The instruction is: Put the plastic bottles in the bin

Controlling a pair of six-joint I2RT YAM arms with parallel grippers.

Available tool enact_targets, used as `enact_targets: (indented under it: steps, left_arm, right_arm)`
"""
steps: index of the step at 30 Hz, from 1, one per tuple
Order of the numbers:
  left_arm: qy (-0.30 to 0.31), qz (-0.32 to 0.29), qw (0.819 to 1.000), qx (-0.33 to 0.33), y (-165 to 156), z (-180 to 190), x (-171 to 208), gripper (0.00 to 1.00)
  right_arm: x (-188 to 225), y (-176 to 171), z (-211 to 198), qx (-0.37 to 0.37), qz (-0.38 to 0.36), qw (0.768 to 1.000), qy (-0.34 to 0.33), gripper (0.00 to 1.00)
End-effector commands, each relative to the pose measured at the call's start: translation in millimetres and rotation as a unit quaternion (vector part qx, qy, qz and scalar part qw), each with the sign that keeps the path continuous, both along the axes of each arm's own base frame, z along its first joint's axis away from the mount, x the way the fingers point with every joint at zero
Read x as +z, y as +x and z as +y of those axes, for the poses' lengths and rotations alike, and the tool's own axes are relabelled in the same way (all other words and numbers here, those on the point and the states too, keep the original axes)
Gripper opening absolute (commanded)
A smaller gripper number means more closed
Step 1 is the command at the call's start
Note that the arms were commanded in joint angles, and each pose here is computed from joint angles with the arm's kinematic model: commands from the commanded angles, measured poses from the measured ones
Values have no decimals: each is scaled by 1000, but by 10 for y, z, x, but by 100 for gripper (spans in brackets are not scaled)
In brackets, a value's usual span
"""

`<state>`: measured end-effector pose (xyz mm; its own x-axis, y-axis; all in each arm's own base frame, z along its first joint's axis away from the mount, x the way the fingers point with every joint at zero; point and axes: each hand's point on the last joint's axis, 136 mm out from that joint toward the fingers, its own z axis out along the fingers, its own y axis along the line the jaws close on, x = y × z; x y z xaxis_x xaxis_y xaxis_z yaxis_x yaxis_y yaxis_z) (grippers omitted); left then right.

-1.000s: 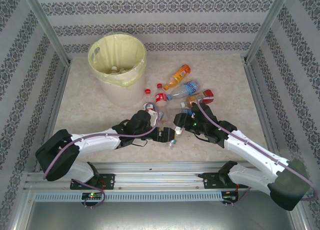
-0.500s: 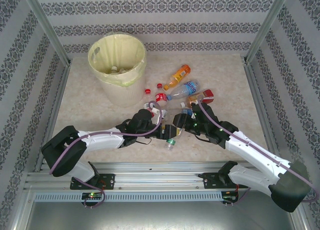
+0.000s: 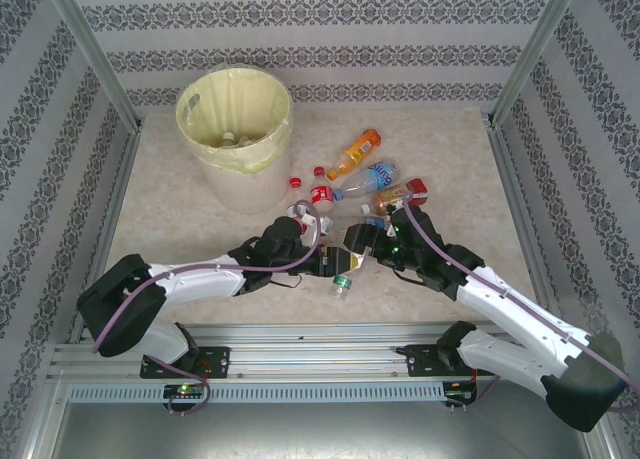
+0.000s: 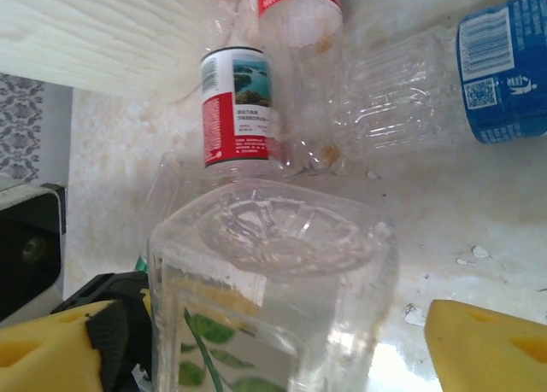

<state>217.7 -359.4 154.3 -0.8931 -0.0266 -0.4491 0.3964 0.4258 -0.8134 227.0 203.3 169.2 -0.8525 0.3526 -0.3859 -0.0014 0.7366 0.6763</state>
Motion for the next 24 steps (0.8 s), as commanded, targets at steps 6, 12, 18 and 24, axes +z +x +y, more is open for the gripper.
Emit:
enact_targets:
  steps: [6, 12, 18, 24]
  left_arm:
    - [34, -45, 998, 14, 27, 207, 433, 51]
    - [82, -64, 994, 41, 141, 532, 781, 51]
    - [145, -83, 983, 76, 317, 947, 1218, 51]
    - [196, -109, 967, 121, 544, 1361, 1680, 52]
  right_arm:
    - [672, -101, -182, 23, -111, 993, 8, 98]
    - [1327, -257, -315, 42, -210, 977, 16, 98]
    - [2018, -347, -411, 44, -302, 952, 29, 98]
    - [2556, -398, -460, 45, -366, 929, 34, 98]
